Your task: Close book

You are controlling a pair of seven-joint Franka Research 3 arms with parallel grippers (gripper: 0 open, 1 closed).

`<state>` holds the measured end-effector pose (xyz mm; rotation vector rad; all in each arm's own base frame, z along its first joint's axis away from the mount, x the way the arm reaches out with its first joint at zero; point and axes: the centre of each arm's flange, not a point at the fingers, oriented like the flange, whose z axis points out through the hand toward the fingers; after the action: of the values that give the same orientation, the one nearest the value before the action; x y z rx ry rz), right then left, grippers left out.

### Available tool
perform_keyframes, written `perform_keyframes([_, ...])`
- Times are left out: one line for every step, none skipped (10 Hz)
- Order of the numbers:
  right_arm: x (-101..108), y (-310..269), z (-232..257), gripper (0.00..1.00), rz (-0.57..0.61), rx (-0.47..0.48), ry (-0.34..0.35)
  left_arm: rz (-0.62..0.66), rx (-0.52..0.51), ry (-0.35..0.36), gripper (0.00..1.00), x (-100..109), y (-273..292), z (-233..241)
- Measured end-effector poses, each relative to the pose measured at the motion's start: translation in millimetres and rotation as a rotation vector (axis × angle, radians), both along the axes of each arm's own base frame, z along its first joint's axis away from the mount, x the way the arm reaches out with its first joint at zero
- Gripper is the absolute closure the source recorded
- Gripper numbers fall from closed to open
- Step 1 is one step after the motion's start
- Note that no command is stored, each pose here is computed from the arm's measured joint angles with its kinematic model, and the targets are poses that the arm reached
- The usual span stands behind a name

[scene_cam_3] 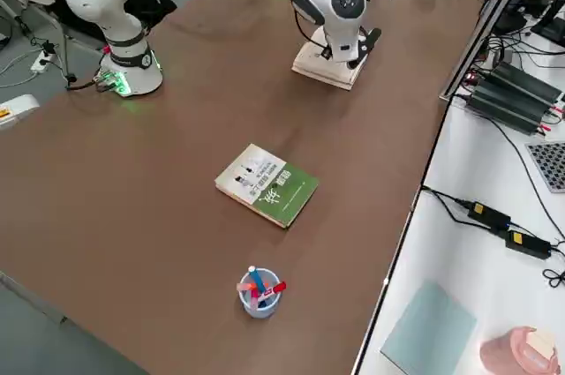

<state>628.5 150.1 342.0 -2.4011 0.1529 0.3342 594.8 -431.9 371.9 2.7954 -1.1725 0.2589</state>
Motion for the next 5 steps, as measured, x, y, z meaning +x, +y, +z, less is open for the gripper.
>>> perform_keyframes([-3, 3, -9, 0.99, 0.012, 0.035, -0.006, -0.005, -0.001, 0.002, 0.00, -1, -4, -7])
perform_keyframes([-4, 7, -16, 0.99, 0.019, 0.065, -0.012, -0.013, -0.007, -0.003, 0.00, -2, -9, -14])
perform_keyframes([-4, 12, -23, 0.99, 0.018, 0.090, -0.021, -0.028, -0.014, -0.012, 0.00, -2, -12, -20])
perform_keyframes([-4, 19, -33, 0.99, 0.017, 0.108, -0.041, -0.048, -0.019, -0.022, 0.00, -1, -15, -26])
perform_keyframes([-4, 26, -44, 0.99, 0.019, 0.114, -0.061, -0.065, -0.020, -0.027, 0.00, 0, -15, -32])
